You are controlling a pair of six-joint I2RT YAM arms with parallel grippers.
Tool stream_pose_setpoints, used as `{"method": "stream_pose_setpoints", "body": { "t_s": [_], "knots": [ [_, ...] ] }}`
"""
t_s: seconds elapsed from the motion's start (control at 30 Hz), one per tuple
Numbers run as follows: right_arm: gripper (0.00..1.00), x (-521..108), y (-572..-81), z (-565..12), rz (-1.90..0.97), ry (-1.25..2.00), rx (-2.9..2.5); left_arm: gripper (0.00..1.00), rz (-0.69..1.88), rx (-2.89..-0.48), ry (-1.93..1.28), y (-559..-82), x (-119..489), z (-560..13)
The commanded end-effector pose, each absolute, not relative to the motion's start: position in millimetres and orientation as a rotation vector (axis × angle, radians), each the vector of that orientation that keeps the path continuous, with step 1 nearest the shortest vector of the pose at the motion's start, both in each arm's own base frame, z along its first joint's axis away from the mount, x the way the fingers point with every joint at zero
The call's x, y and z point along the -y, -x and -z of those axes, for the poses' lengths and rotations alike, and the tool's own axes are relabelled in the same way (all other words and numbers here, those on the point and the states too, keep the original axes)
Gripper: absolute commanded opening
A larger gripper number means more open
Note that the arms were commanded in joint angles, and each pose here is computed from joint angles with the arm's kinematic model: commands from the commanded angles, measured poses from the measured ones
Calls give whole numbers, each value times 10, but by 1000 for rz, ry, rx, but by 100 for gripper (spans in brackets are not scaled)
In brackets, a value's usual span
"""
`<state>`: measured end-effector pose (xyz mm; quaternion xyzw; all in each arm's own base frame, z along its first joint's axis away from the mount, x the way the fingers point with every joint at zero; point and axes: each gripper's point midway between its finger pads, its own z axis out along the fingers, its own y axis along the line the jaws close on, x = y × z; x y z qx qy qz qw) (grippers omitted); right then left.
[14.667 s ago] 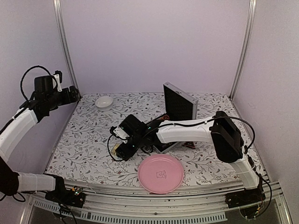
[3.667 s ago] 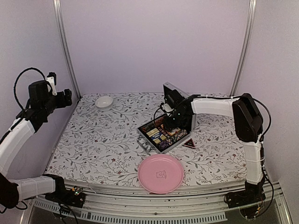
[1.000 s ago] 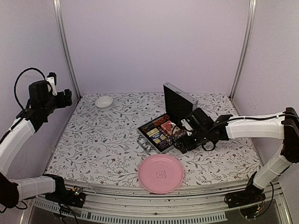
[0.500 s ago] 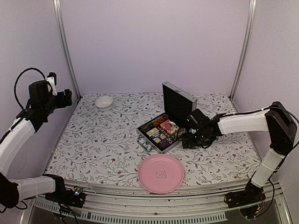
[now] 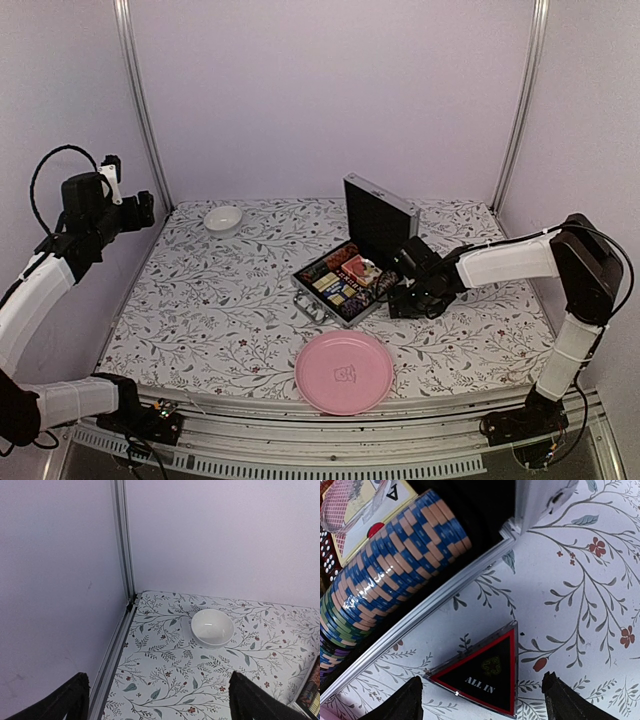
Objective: Pack up texas hold em set
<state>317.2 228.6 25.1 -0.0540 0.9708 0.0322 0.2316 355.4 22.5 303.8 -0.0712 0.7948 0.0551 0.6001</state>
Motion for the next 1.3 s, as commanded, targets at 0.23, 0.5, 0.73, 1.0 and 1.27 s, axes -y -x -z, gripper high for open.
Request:
{"method": "stream_pose_setpoints", "body": {
  "t_s": [0.23,0.5,0.73,1.0,1.27],
  "knots": [
    [81,-2458,-3318,-213,-137,163,-2640,97,-131,-1832,163,-3563,-245,-3064],
    [70,-2411,-3269,-92,-41,186,-2654,97,-134,-1832,164,-3562,-250,-3064],
    [63,-2427,-3263,-33,-29,188,-2668,97,-134,-1833,166,-3563,-251,-3062],
    [55,-2349,-3208,-61,-3,178,-2671,97,-134,-1832,165,-3560,-250,-3067],
    [51,-2285,-3138,-187,-12,170,-2664,97,-133,-1830,165,-3554,-249,-3074]
  ]
}}
